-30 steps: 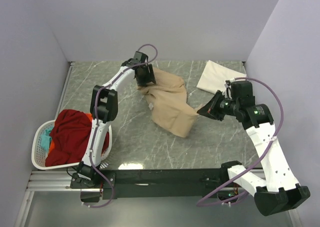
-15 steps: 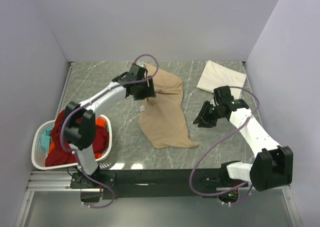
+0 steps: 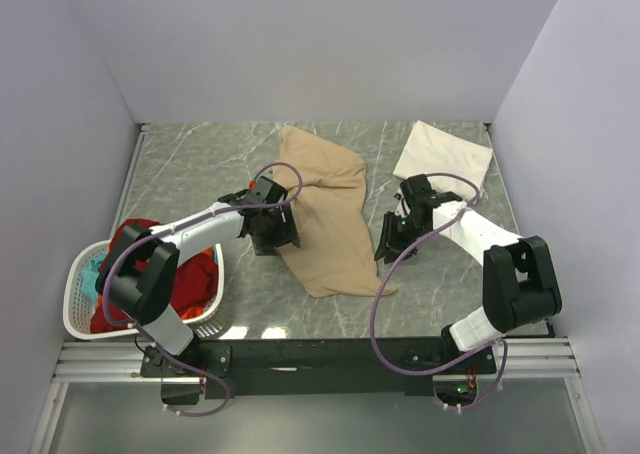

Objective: Fold and stack the t-shirts
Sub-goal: Flatten the tshirt out

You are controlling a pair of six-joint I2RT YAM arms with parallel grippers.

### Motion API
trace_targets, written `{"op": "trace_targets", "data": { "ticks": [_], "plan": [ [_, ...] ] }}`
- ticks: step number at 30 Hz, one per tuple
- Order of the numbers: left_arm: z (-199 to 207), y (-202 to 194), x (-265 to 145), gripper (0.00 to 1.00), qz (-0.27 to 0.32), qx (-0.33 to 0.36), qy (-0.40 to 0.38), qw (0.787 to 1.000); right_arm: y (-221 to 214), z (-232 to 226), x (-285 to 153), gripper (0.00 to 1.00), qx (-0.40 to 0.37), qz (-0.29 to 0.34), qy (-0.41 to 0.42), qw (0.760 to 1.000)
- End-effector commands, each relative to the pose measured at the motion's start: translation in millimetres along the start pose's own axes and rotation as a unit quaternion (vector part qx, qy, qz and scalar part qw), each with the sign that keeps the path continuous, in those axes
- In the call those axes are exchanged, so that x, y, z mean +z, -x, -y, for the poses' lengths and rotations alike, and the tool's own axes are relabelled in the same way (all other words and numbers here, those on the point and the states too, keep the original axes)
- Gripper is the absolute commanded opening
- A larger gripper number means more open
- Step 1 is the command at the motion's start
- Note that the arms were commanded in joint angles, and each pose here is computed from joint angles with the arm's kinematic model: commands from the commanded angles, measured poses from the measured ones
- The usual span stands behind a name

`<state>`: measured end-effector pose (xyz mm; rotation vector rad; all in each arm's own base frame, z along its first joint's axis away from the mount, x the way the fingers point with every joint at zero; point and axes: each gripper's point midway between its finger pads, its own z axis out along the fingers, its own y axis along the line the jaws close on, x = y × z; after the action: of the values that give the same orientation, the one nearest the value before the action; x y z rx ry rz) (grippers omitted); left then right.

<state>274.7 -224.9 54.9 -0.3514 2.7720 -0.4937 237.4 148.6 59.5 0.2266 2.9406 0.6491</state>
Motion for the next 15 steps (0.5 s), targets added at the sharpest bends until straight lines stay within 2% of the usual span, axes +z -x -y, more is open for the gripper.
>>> {"op": "trace_targets", "data": {
  "ticks": [1,10,15],
  "plan": [
    [22.8,3.3,-6.2,0.73,0.005,-0.012,-0.052,0.999,-4.2,-2.7,10.3,0.4,-0.034,-0.006,0.006,0.999],
    [9.9,-11.8,22.5,0.72,-0.034,-0.008,-0.029,0.999,-22.1,-3.6,25.9,0.4,-0.053,-0.05,-0.002,0.997],
    [1.7,-13.6,28.6,0.71,-0.038,-0.003,-0.01,0.999,-31.9,-5.6,28.9,0.4,-0.075,-0.067,-0.008,0.995]
  ]
}}
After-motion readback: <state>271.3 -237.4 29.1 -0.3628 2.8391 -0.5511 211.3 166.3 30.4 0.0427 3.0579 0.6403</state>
